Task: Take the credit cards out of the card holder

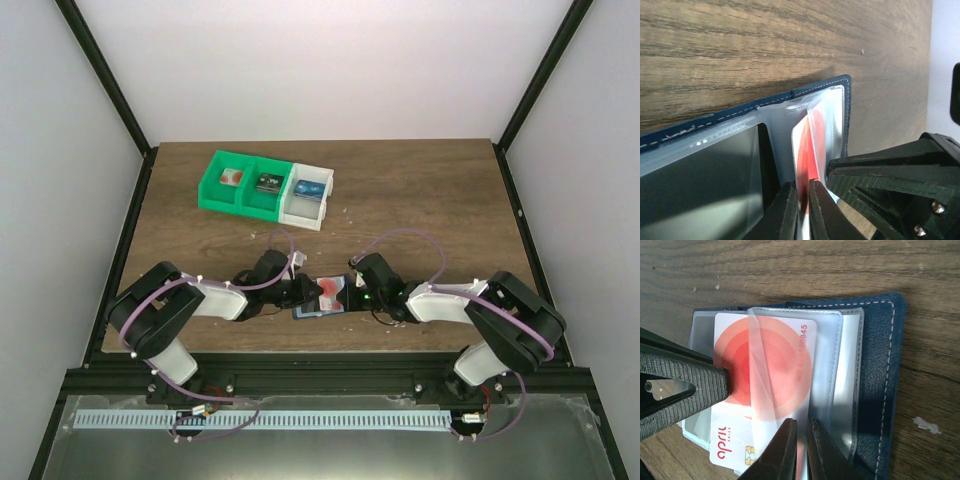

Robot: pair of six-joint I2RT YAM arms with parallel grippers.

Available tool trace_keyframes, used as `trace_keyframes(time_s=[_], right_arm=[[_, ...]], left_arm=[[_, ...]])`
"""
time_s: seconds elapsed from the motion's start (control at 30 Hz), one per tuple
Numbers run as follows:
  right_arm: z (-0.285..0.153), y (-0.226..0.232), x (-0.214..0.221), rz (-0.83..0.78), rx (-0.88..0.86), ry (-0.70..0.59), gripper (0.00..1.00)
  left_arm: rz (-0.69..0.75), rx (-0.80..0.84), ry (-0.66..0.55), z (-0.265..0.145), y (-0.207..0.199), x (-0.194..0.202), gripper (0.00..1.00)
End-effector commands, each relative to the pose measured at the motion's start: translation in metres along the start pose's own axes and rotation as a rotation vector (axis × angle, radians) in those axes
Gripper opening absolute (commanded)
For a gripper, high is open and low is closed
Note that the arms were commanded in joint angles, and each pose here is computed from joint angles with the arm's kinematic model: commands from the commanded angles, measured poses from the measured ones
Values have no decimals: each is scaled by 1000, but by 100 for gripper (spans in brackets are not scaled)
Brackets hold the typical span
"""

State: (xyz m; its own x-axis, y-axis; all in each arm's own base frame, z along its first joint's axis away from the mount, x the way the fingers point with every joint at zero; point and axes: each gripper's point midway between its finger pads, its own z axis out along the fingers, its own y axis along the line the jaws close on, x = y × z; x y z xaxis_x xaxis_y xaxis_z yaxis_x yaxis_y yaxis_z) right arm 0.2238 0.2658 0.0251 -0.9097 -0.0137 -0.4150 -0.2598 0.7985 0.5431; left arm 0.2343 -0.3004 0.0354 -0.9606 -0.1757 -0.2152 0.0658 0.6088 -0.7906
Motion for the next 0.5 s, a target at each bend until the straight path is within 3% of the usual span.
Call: trace_keyframes(time_s=[0.0, 0.07, 0.47], right_arm=[[1, -21, 22, 10, 64, 67, 9], [0, -23, 24, 10, 68, 67, 9], [2, -27, 27, 10, 79, 75, 9]], left_arm=[[8, -19, -12, 2, 0, -4, 6], [7, -22, -15, 1, 0, -3, 0], [16, -58, -2, -9, 0, -1, 0]])
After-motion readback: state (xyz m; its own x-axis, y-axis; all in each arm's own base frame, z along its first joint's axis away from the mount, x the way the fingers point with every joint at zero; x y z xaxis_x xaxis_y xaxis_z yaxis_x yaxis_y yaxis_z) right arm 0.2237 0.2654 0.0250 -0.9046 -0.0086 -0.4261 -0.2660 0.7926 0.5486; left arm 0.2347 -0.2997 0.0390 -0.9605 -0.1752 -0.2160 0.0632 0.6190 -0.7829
